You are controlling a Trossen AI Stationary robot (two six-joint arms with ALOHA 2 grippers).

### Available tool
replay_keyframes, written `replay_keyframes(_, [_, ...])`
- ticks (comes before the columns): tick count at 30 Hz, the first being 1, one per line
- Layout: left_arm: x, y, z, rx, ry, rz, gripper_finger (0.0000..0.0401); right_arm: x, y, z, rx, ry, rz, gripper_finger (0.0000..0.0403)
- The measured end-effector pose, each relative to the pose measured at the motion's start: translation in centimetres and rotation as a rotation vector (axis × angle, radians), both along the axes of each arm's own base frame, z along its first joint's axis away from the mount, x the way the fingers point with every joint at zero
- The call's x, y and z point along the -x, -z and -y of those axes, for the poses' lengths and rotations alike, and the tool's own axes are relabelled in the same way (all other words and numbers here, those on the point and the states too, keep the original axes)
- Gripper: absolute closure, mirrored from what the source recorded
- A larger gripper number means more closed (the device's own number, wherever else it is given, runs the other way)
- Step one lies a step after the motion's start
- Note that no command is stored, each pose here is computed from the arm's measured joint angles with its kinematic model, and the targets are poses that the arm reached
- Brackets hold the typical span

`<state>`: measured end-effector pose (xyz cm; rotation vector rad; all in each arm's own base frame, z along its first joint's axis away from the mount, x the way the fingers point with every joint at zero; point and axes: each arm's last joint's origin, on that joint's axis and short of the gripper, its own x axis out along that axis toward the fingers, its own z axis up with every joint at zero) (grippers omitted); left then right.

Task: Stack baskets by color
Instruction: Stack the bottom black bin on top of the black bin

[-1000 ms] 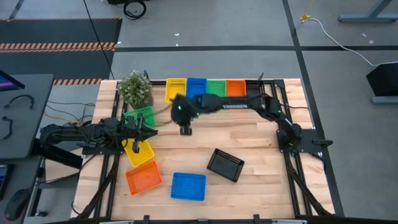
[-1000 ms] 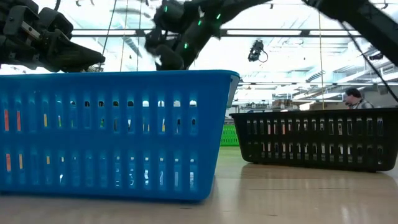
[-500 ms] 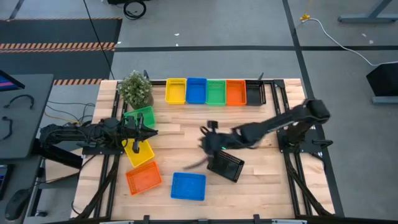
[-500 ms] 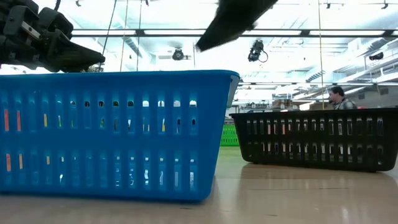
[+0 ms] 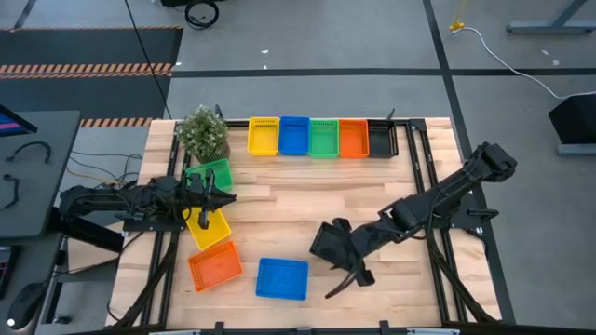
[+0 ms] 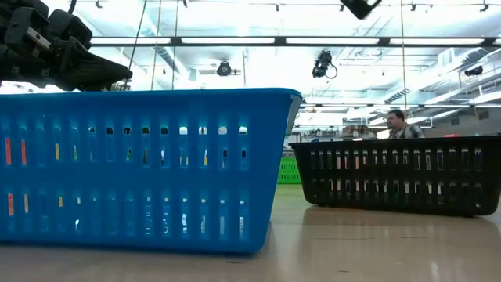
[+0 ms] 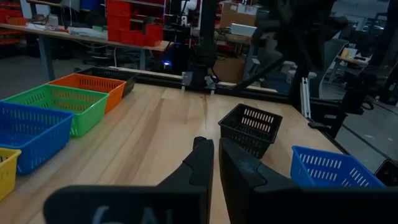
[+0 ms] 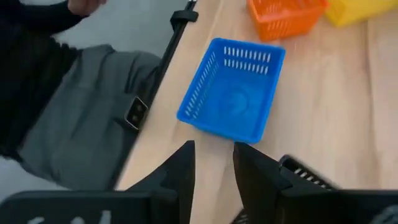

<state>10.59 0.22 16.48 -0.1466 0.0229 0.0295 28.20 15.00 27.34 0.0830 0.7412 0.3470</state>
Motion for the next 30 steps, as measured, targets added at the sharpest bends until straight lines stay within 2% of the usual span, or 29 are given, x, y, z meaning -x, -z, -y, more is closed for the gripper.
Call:
replay_keyframes(2, [0.0, 0.0, 0.0, -0.001, 0.000, 0.001, 0.0368, 0.2, 0.3, -0.2, -0.016, -0.005, -0.043, 0.0288])
replay_keyframes(5, [0.0, 0.0, 0.0, -0.002, 0.000, 0.001, 0.0364, 1.3, 1.2, -0.5, 0.043, -0.043, -0.151, 0.0289])
replay_keyframes(8, [0.0, 0.0, 0.0, 0.003, 0.000, 0.001, 0.0363, 2.9, 2.1, -0.7, 0.179, -0.053, -0.260, 0.0289])
replay_keyframes(12, [0.0, 0.0, 0.0, 0.000, 0.000, 0.001, 0.0367, 4.3, 3.7, -1.2, 0.349, -0.206, -0.386, 0.0289])
replay_keyframes(16, [0.0, 0.0, 0.0, 0.000, 0.000, 0.001, 0.0371, 4.9, 5.4, -2.1, 0.457, -0.338, -0.475, 0.0289])
replay_keyframes(21, [0.0, -0.1, 0.0, -0.006, -0.007, 0.014, 0.0366, 4.1, 8.0, -2.8, 0.644, -0.397, -0.478, 0.0289])
replay_keyframes(25, [0.0, -0.2, 0.0, 0.029, -0.012, 0.020, 0.0363, 3.6, 9.8, -3.2, 0.712, -0.440, -0.502, 0.0289])
replay_keyframes(30, [0.0, -0.2, 0.0, 0.100, -0.014, 0.021, 0.0367, 3.0, 11.0, -3.4, 0.780, -0.426, -0.486, 0.0289])
